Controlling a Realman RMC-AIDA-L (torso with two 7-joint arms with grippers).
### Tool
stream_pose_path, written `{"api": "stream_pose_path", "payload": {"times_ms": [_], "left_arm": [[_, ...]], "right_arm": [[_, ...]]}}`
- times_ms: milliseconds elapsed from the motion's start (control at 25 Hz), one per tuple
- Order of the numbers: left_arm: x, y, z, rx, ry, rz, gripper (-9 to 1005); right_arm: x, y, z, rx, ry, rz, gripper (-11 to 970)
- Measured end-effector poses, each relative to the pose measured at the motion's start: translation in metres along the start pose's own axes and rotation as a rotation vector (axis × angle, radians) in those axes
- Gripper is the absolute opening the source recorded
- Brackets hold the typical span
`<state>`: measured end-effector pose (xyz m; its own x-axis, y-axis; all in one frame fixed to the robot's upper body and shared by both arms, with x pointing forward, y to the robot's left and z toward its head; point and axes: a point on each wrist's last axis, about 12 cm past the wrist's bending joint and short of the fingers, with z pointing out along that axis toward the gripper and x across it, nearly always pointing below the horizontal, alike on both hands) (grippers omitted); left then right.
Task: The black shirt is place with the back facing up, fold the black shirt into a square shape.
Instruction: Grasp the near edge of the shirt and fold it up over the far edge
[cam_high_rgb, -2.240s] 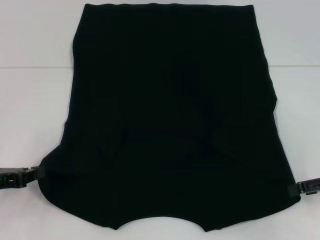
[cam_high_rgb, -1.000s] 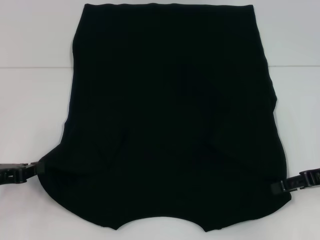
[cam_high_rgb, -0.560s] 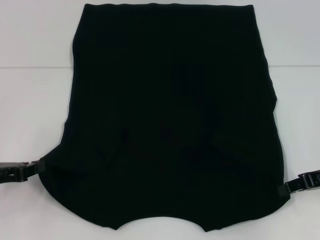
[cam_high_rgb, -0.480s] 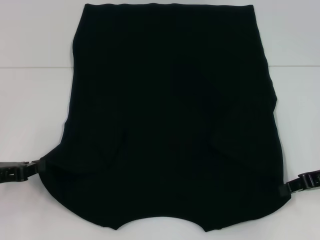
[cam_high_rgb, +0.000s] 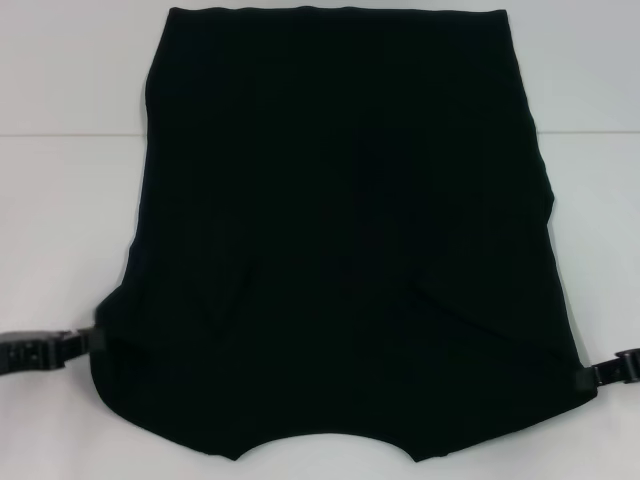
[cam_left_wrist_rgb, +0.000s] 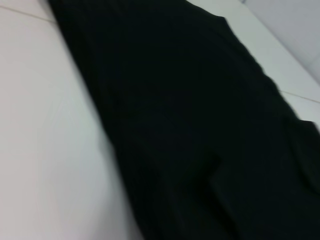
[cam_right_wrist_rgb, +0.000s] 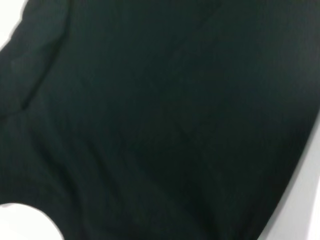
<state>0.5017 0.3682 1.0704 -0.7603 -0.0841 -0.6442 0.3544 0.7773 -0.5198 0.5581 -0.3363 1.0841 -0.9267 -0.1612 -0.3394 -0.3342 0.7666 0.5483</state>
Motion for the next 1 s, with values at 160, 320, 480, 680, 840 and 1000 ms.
{"api": "stream_pose_path", "payload": {"times_ms": [160,320,480,680,840,1000], "left_arm": [[0.011,-0.008,-0.004,0.077,0.011,-0.033,25],[0.023,-0.012,-0.013,0.123,0.006,-0.072,25],[0.037,-0.017,-0.023,0.178,0.009,-0.096,26],[0.056,-0.026,-0.032,0.254,0.034,-0.105,26],[0.071,-0.033,-0.035,0.301,0.041,-0.123,25],[0.082,-0.037,-0.036,0.318,0.041,-0.153,25]], "right_arm": [[0.018,-0.008,-0.013,-0.049,-0.040,0.004,53],[0.040,-0.018,-0.025,-0.067,-0.078,0.007,60],[0.066,-0.029,-0.041,-0.066,-0.110,0.000,68],[0.098,-0.038,-0.063,-0.082,-0.142,0.002,77],[0.126,-0.043,-0.079,-0.091,-0.172,0.011,85],[0.143,-0.045,-0.088,-0.089,-0.193,0.030,92]]}}
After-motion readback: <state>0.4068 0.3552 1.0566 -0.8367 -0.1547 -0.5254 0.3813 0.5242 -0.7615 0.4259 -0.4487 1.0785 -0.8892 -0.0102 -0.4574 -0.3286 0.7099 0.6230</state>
